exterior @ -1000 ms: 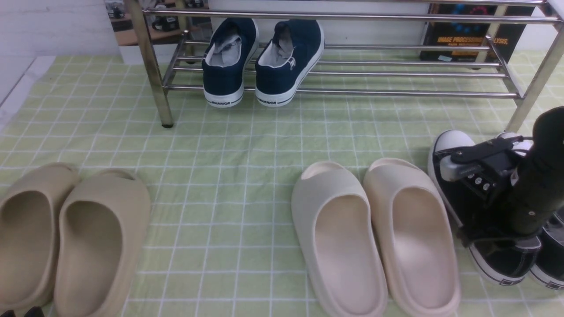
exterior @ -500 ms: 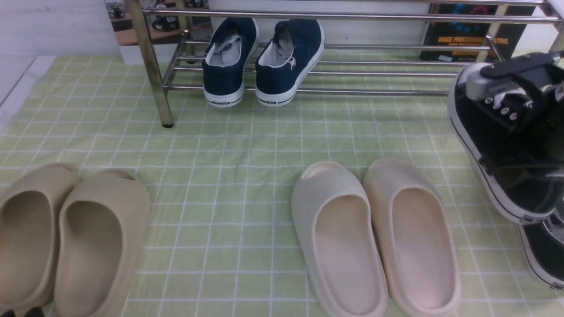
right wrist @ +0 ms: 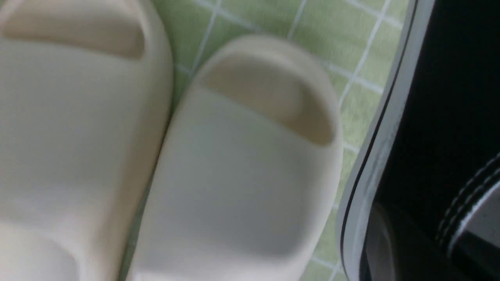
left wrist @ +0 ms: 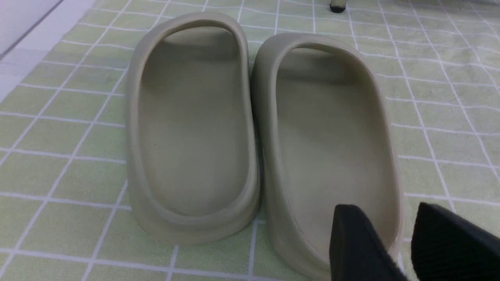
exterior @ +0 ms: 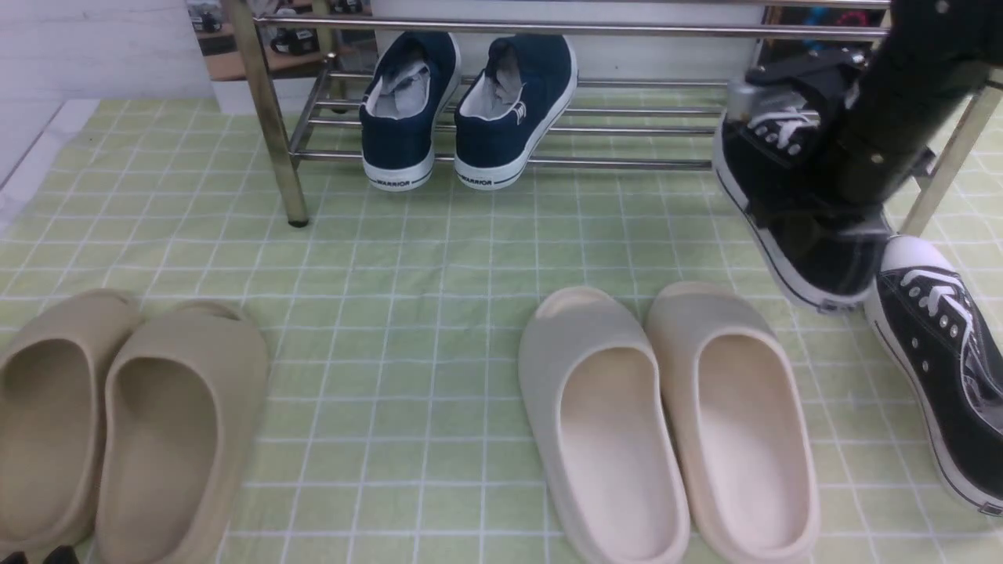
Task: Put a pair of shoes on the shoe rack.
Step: Use the right arm to put a shoe into the shoe rack
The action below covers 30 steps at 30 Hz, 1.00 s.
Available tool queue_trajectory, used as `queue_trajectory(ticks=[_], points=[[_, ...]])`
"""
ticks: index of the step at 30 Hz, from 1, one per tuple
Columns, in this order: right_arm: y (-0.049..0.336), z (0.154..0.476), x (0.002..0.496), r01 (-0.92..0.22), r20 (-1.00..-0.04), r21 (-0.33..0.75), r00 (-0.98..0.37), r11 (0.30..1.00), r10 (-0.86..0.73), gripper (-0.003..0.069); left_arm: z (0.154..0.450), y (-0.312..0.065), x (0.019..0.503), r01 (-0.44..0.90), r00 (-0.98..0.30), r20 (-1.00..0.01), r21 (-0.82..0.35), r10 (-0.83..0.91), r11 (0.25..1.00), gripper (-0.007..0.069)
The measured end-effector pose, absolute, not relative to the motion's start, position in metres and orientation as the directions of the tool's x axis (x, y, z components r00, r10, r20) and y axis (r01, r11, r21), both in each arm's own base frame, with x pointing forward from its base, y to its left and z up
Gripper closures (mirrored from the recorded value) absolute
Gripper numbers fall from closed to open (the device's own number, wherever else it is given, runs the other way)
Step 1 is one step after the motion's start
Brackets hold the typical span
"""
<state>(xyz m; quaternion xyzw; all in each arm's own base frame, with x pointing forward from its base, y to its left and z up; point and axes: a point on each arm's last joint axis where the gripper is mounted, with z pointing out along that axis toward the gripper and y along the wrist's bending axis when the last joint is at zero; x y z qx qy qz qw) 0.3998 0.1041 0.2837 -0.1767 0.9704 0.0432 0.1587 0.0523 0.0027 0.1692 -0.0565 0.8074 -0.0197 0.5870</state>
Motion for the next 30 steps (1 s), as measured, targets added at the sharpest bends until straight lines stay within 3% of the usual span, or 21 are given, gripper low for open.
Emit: queue_trajectory(ticks=[12,30], points=[[0.119,0.273,0.458,-0.361,-0.374,0.02,-0.867,0.932,-0.328,0.0642,0.169,0.003,0.052,-0.068,-0.304,-0.946,-0.098,-0.114,0.993,0.0386],[0.121,0.276,0.486,-0.374,-0.499,-0.059,-0.792,0.926,-0.351,0.0625,0.169,0.003,0.052,-0.068,-0.304,-0.946,-0.098,-0.114,0.993,0.0386]])
